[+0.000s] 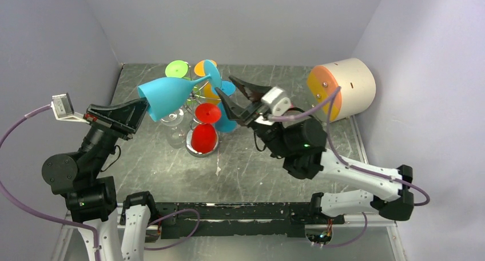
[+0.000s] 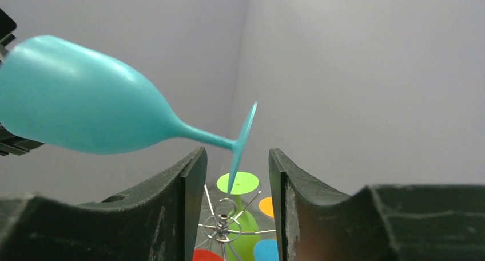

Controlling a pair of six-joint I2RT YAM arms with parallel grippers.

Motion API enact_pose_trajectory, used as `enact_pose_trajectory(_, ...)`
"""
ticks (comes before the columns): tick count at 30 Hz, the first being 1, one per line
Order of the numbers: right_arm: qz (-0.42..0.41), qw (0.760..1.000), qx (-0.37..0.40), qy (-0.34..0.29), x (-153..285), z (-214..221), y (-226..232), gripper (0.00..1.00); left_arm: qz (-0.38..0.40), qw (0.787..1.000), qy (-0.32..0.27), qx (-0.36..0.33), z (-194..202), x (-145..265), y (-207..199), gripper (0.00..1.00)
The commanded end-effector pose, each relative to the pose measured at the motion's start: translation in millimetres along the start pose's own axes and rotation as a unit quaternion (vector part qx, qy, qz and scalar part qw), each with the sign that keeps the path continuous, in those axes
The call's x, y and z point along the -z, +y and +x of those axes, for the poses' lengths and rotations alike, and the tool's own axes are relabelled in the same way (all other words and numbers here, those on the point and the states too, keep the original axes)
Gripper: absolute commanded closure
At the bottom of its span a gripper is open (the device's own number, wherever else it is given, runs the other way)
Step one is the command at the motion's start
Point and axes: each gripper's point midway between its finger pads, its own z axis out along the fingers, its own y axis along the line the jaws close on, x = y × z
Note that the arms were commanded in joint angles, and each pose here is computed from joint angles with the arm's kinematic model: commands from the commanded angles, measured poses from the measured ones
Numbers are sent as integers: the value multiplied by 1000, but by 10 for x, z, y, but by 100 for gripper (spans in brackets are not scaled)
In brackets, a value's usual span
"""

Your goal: Place the wine glass upside down on the wine glass rack

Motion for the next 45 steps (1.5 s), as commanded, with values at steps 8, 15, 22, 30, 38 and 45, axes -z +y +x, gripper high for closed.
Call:
enact_pose_trajectory(8, 9, 999, 39, 8, 205, -35, -171, 45, 61, 998, 3, -16, -51, 64, -433, 93)
enact_pose_trajectory(15, -12, 1000, 22, 4, 120, 85, 8, 44, 69, 997, 12, -12, -22, 37, -398, 93)
enact_pose_trajectory(22, 0, 1000, -1, -23, -35, 2, 46, 64, 72, 997, 22, 2, 41, 51, -360, 93)
enact_pose_trajectory(30, 29, 998, -10, -50, 2, -103, -74, 65, 61, 998, 20, -2, 23, 53, -362, 93)
enact_pose_trajectory(38, 35, 998, 4, -50, 12, -144, -130, 95, 62, 998, 21, 4, 50, 62, -334, 93)
enact_pose_trajectory(45, 50, 996, 57, -54, -35, -252, -233, 100, 28, 999, 10, -13, 20, 70, -241, 70)
